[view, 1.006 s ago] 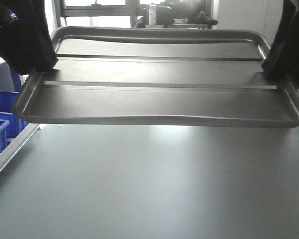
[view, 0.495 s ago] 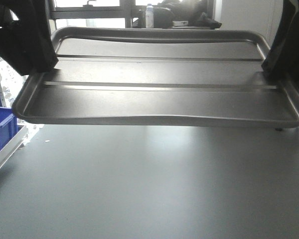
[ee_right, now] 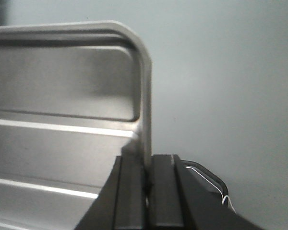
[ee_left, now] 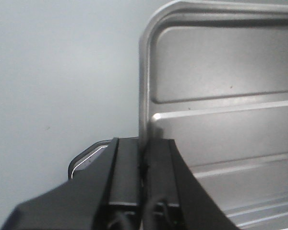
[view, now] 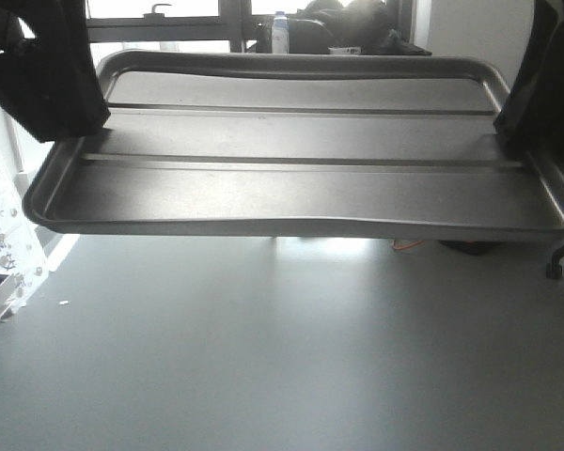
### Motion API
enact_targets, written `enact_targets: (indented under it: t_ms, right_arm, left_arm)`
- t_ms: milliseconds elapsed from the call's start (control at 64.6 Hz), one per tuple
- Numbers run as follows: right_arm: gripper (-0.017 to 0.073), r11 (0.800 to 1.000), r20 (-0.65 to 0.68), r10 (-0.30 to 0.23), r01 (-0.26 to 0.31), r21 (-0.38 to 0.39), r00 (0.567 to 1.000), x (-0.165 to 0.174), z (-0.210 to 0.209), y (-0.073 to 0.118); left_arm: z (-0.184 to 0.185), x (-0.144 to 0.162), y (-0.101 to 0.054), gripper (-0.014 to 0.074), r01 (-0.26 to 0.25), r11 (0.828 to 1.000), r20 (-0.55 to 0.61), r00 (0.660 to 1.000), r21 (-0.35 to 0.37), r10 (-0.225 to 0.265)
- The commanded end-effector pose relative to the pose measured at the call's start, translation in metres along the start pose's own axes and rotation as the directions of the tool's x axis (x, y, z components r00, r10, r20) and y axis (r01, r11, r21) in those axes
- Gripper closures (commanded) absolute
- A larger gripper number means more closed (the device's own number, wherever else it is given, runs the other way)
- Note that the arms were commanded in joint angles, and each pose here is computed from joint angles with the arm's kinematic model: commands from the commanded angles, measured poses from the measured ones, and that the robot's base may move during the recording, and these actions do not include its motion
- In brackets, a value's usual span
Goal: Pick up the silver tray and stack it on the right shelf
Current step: 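Hold the tray while the base drives to the other shelf rack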
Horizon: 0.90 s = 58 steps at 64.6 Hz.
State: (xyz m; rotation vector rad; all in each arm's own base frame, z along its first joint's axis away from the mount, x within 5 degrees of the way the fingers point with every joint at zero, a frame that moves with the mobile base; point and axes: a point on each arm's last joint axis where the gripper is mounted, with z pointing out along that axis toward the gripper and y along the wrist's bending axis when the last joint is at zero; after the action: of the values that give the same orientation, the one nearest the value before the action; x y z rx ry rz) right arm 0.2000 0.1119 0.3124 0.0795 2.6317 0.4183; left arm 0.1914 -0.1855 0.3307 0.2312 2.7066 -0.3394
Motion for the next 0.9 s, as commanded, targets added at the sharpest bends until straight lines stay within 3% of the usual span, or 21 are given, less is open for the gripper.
enact_targets:
  t_ms: [0, 882]
  right_arm:
    - [0.0503, 0.997, 0.103, 0.011, -0.002, -0.080, 0.995, -0.0093, -0.0157, 0.0080]
    - [0.0503, 0.997, 0.103, 0.011, -0.002, -0.080, 0.995, -0.0093, -0.0157, 0.0080]
  left_arm:
    - [-0.0161, -0.0035, -0.0069, 0.0687, -0.008, 0.997, 0.069, 0.998, 0.071, 0.003]
    - [-0.0161, -0.0035, -0.0069, 0.0687, -0.008, 0.997, 0.069, 0.998, 0.071, 0.003]
